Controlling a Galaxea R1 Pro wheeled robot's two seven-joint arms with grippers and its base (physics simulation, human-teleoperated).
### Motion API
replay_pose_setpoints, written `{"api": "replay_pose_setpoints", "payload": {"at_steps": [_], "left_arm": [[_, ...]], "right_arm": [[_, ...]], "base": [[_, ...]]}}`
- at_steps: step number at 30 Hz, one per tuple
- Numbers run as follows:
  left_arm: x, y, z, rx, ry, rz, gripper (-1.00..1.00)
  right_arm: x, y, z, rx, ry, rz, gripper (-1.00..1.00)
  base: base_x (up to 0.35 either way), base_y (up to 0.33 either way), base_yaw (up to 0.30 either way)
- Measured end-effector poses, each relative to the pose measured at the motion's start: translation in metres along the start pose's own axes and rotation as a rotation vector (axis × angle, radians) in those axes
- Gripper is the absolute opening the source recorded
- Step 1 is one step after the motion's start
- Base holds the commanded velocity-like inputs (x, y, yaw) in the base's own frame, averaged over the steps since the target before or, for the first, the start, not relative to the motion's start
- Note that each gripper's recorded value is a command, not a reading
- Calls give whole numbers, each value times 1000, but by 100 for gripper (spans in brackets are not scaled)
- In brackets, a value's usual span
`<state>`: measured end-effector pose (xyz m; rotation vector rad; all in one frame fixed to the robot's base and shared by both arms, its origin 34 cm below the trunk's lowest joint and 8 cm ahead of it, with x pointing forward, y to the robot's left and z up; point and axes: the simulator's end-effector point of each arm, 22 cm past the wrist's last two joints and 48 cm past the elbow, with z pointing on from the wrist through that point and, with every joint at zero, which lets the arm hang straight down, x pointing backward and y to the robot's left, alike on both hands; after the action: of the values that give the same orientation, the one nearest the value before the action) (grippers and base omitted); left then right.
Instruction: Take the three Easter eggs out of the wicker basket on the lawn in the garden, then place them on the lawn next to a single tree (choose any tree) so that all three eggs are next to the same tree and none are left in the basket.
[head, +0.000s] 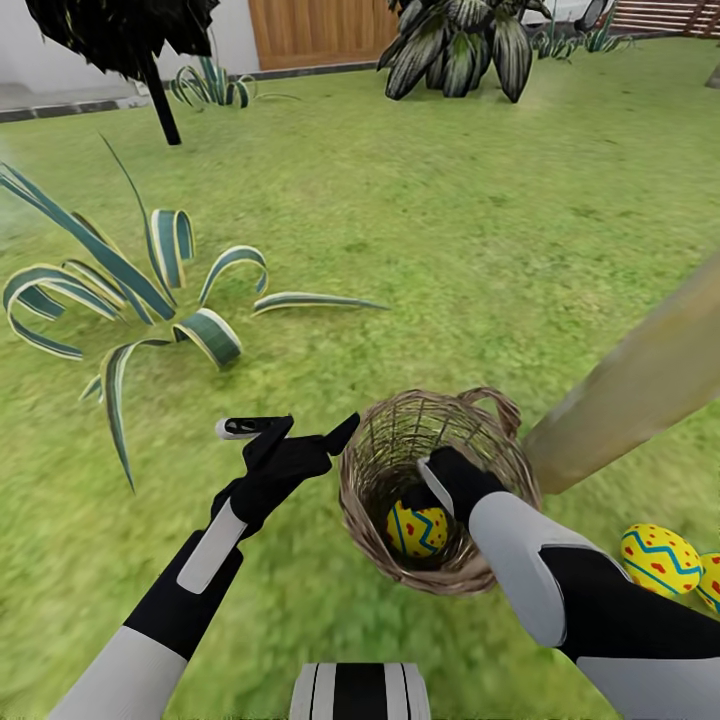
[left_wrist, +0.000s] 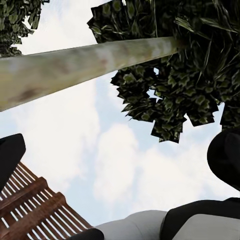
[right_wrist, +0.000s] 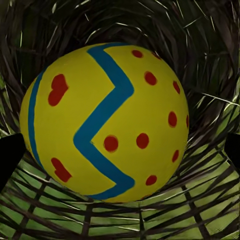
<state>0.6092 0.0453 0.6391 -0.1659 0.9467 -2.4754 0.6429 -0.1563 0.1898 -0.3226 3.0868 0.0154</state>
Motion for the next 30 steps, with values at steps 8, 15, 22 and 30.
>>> {"api": "replay_pose_setpoints", "payload": {"at_steps": [8, 15, 22, 30], "left_arm": [[-3, 13, -12, -15, -21, -19, 100], [-5, 25, -24, -29, -40, -36, 100], [-6, 36, -35, -41, -58, -53, 100], [-6, 40, -37, -43, -64, -60, 100]], "right_arm": [[1, 9, 16, -42, 4, 1, 100], [10, 9, 32, -40, 27, 0, 100], [8, 5, 42, -35, 29, 47, 100], [2, 4, 43, -38, 17, 58, -100]], "base": [[0, 0, 0], [0, 0, 0], [0, 0, 0], [0, 0, 0]]}}
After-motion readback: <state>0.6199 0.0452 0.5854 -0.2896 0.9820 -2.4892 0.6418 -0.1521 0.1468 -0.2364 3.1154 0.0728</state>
